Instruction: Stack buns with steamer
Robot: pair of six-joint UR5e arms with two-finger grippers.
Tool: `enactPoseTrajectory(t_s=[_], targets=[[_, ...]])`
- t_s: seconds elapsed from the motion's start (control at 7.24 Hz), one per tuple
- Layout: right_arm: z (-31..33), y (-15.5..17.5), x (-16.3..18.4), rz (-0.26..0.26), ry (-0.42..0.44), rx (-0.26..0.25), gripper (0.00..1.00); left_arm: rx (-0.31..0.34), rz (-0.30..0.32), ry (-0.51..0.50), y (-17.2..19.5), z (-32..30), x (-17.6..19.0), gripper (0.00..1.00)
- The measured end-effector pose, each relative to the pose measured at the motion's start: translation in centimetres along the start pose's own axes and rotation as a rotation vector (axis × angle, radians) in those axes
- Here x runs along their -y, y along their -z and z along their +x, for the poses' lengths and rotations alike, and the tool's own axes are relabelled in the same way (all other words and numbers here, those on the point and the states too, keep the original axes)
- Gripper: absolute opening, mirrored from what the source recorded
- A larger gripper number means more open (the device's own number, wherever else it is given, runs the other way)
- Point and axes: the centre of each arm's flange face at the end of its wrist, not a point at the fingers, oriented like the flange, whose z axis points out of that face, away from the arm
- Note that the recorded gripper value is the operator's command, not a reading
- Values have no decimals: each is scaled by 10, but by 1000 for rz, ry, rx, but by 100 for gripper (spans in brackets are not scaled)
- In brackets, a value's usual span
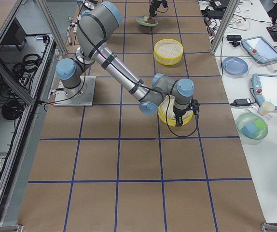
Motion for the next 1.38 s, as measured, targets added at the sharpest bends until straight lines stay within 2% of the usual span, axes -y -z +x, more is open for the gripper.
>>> enactPoseTrajectory(t_s=[0.28, 0.41, 0.69, 0.83, 1.11, 1.24, 1.38], targets=[[0, -1, 0, -2, 1, 1, 47, 25, 38, -1, 24, -5, 1, 0], [0, 0, 0, -1, -2, 1, 37, 20, 71, 0, 41, 0, -2, 0], [0, 0, 0, 1, -11, 2, 33, -6, 162, -16, 84, 36, -8, 0], [0, 0, 0, 2, -14, 2, 22, -65, 208, -12, 102, 65, -12, 0], [0, 2, 0, 3, -20, 1, 13, -191, 295, -3, 120, 135, -25, 0], [0, 3, 0, 4, -21, 1, 5, -246, 347, 9, 124, 173, -33, 0], [0, 4, 0, 6, -21, 0, 3, -318, 388, 19, 126, 210, -42, 0]])
